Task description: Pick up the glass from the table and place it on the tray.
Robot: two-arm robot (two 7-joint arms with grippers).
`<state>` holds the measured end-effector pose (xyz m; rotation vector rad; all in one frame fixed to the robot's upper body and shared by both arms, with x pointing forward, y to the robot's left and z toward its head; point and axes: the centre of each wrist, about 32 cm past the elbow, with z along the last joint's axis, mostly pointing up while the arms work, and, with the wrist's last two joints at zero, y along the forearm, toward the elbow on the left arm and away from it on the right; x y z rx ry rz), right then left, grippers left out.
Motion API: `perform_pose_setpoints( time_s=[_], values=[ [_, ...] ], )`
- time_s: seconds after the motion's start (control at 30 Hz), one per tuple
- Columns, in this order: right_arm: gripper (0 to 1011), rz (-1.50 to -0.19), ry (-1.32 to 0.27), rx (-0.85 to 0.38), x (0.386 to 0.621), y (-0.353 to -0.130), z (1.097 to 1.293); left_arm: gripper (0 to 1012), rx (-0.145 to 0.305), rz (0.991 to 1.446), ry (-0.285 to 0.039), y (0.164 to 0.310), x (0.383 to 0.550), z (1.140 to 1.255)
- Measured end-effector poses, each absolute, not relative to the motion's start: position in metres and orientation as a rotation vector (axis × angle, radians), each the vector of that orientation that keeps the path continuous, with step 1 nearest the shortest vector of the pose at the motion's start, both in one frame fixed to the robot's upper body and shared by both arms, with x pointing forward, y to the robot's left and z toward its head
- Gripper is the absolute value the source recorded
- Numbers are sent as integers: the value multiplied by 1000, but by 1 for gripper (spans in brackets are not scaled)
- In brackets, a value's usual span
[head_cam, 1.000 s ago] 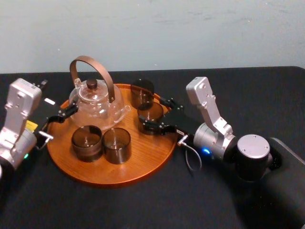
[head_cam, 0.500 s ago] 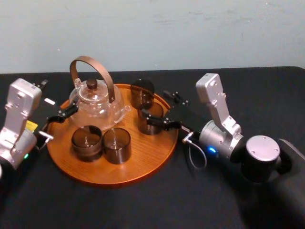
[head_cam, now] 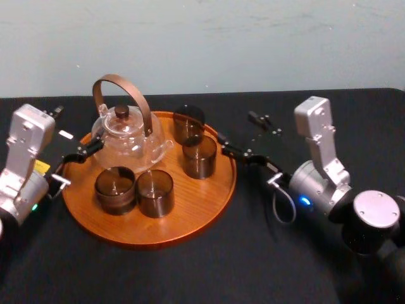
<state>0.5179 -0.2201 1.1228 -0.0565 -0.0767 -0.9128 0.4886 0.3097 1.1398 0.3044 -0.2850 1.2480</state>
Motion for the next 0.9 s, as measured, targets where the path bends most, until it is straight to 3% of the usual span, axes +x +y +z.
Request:
perform_pose_setpoints(
  time_s=[0.53,0.9],
  values=[
    [1002,-1110,-78,-37,509,-270,1121,1001,304,1248,-285,310,489,1140],
    [1002,-1162,-71,-46,510,-277,1118,1001,304,1248,-285,310,489,1140]
  ],
)
